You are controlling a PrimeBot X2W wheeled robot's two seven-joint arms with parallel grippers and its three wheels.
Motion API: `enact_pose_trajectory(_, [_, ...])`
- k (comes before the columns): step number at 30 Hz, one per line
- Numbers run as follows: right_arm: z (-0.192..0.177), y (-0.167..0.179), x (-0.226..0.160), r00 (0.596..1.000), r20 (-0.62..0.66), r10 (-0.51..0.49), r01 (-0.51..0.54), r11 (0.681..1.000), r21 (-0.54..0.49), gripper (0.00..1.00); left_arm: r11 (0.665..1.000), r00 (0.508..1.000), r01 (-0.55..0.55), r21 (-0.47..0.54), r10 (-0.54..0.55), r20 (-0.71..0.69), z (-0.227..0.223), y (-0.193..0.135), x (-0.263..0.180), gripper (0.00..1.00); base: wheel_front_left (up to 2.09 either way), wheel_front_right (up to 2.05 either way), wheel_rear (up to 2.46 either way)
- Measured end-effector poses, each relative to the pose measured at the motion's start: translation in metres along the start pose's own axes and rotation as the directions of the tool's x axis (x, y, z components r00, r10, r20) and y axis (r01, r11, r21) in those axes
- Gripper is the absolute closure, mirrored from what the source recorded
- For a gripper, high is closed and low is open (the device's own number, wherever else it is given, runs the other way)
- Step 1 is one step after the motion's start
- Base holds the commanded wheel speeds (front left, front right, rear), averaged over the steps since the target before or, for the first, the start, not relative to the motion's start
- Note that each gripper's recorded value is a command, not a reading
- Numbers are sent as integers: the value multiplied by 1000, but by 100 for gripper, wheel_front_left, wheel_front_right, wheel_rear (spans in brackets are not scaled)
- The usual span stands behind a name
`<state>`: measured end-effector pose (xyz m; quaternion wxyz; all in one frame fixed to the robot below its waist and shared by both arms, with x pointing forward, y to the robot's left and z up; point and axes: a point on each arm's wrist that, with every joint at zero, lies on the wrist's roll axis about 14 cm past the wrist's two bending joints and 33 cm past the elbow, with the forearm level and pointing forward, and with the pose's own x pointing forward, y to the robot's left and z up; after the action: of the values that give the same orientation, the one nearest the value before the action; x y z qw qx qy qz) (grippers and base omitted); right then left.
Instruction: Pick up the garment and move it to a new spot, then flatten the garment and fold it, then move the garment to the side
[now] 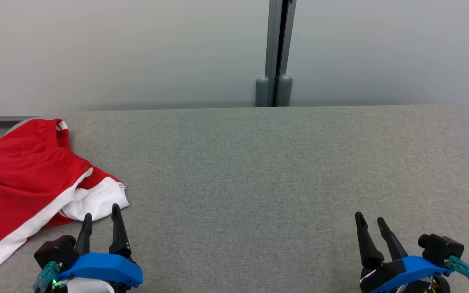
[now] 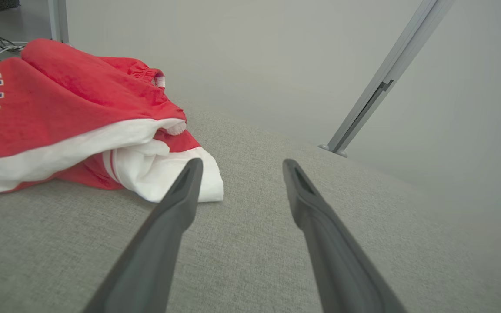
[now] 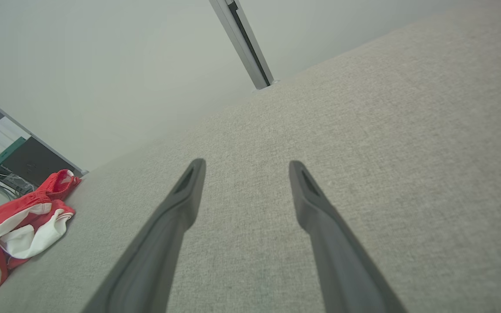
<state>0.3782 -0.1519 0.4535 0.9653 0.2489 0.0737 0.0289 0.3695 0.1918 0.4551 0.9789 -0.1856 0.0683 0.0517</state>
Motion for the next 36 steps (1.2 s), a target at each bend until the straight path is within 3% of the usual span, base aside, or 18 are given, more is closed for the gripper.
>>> enact_pose_trajectory(14, [-3,5,-1,1000,-2,27,-27,992,-123,0,989,1000,-7,149,8,-5,-7,8,-3,0,0,0,0])
enact_pose_trajectory(28, [-6,10,0,998,-5,60,-60,970,-235,0,963,998,60,264,-66,14,-2,-1,-4,0,0,0,0])
enact_pose_trajectory(36, [-5,14,1,997,-1,79,-76,958,-278,0,964,996,42,261,-62,66,11,4,-5,0,0,0,0])
